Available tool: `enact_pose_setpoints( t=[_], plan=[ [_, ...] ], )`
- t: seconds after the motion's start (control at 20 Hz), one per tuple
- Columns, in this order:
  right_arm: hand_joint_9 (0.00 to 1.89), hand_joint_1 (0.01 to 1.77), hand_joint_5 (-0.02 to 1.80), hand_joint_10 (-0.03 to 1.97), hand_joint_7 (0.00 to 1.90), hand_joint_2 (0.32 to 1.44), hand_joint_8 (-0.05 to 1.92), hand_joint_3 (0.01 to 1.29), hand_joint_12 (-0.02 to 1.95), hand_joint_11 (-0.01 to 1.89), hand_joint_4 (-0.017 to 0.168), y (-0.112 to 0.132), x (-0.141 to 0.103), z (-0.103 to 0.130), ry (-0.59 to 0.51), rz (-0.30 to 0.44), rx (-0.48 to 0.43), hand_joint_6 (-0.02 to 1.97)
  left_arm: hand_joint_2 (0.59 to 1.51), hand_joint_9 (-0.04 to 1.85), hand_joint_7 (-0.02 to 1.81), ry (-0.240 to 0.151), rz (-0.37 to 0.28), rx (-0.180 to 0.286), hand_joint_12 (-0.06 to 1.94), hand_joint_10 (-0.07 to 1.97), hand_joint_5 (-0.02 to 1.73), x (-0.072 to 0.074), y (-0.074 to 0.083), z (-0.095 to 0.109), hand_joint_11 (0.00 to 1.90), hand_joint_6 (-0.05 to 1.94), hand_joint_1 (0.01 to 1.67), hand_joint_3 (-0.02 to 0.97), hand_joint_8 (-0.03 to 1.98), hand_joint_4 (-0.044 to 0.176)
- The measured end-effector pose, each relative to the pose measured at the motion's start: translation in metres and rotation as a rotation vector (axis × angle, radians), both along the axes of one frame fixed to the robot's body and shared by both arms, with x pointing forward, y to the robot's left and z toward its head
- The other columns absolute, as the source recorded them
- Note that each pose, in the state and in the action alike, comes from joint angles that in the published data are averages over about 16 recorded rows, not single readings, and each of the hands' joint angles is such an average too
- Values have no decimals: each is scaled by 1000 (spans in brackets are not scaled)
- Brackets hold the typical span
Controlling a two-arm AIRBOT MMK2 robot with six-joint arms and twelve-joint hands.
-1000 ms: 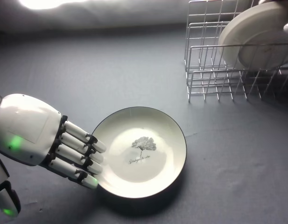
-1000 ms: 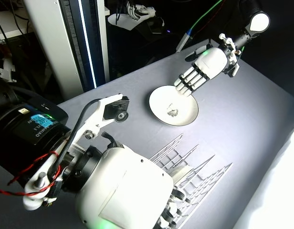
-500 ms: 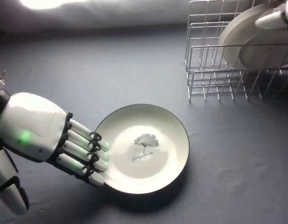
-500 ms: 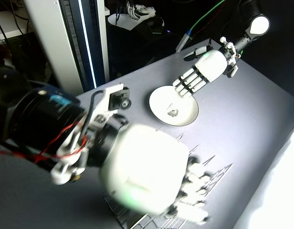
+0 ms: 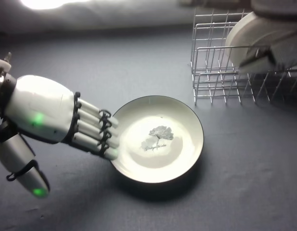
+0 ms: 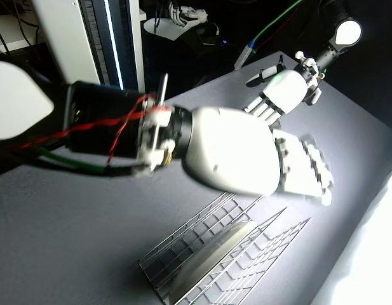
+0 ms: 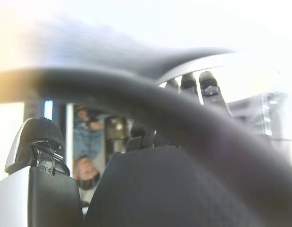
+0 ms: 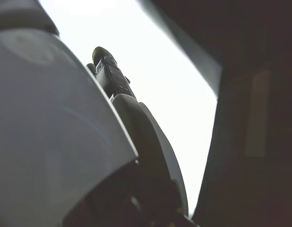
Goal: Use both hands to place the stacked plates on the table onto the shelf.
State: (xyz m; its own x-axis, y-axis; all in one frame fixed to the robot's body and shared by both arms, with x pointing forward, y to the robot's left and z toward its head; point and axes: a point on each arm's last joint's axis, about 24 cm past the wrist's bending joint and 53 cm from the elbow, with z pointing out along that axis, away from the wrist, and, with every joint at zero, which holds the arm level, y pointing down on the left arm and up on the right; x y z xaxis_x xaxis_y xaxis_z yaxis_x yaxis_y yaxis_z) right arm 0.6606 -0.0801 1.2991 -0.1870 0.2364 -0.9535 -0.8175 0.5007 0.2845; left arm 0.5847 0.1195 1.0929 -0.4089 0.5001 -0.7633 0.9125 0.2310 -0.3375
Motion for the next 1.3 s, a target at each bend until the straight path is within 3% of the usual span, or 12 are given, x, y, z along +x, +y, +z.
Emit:
enact_pose_setpoints(
  t=[0.25, 0.45, 1.3],
  plan=[
    [25, 813, 29, 16, 20, 904, 15, 14, 141, 11, 6, 24, -39, -18, -79, 153, -91, 32, 1106, 17, 15, -3, 28, -23, 3, 3, 19, 7, -3, 9, 14, 7, 16, 19, 4, 1],
    [17, 765, 15, 16, 11, 848, 15, 14, 50, 11, 9, 31, -60, -33, -101, 228, -134, 32, 1109, 17, 18, -2, 39, -29, 3, 3, 21, 8, -3, 10, 14, 8, 16, 19, 6, -3],
    [17, 733, 15, 15, 13, 813, 15, 14, -3, 11, 9, 23, -76, -58, -72, 257, -187, 33, 1109, 16, 14, -7, 35, 13, -5, 3, -4, 2, 3, -12, 15, -20, 17, 20, 7, -5]
  ],
)
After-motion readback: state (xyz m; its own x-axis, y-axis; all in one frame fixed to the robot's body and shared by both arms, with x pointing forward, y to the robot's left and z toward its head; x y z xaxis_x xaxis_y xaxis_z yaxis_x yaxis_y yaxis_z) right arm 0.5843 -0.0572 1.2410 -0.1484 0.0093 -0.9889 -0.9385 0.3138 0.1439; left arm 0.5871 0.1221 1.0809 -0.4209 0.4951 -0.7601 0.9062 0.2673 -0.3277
